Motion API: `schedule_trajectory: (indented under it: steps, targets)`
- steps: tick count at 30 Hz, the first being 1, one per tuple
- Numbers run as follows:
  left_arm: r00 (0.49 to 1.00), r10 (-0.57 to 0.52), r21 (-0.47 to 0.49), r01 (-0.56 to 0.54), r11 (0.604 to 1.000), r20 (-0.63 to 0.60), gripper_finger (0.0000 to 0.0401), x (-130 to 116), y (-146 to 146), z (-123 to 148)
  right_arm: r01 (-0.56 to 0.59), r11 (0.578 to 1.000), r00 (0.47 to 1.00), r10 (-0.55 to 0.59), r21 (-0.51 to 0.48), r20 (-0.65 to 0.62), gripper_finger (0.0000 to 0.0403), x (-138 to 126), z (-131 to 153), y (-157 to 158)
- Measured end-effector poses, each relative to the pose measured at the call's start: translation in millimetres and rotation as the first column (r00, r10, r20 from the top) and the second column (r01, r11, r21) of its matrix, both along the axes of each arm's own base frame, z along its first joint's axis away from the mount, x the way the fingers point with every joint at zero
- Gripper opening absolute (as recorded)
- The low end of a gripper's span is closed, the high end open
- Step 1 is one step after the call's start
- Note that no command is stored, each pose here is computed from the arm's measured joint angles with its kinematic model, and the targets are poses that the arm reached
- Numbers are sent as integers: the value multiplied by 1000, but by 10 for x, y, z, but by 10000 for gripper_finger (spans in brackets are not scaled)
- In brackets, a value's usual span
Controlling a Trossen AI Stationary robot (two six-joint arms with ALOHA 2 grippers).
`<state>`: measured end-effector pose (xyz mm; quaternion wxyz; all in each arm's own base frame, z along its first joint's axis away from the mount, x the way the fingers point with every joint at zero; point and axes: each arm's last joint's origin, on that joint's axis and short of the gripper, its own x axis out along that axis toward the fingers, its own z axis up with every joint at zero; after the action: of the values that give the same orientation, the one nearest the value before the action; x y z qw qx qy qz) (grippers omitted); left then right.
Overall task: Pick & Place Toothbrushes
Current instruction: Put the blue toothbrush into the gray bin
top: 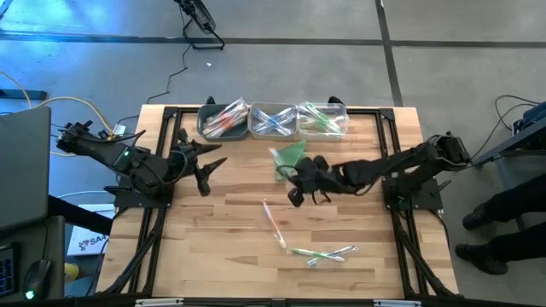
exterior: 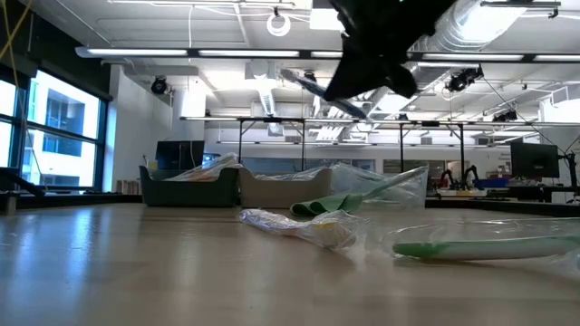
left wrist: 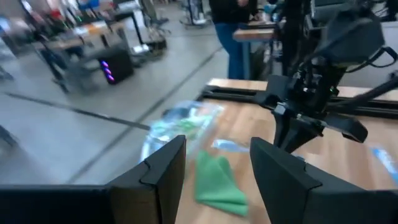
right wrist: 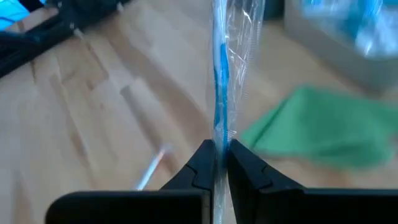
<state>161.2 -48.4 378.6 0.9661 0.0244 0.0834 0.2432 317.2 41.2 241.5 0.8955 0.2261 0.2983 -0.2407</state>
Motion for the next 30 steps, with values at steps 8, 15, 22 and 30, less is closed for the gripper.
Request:
schedule_trajectory:
  steps: [8,15,22,30]
  targets:
    - [988,152,80,-153,985,16,175,122,247,60,-91,981,994,101,-173,49,15,132,117,-582]
    - [959,284,64,-284,957,9,175,205,612,40,-150,962,985,166,-229,53,15,100,158,-1122]
    - [952,301,11,-302,953,51,175,362,910,21,-187,949,978,204,-253,42,15,6,164,-1489]
    - [915,404,14,-404,915,-16,175,523,1210,-134,-185,911,974,219,-369,52,15,-60,228,-1758]
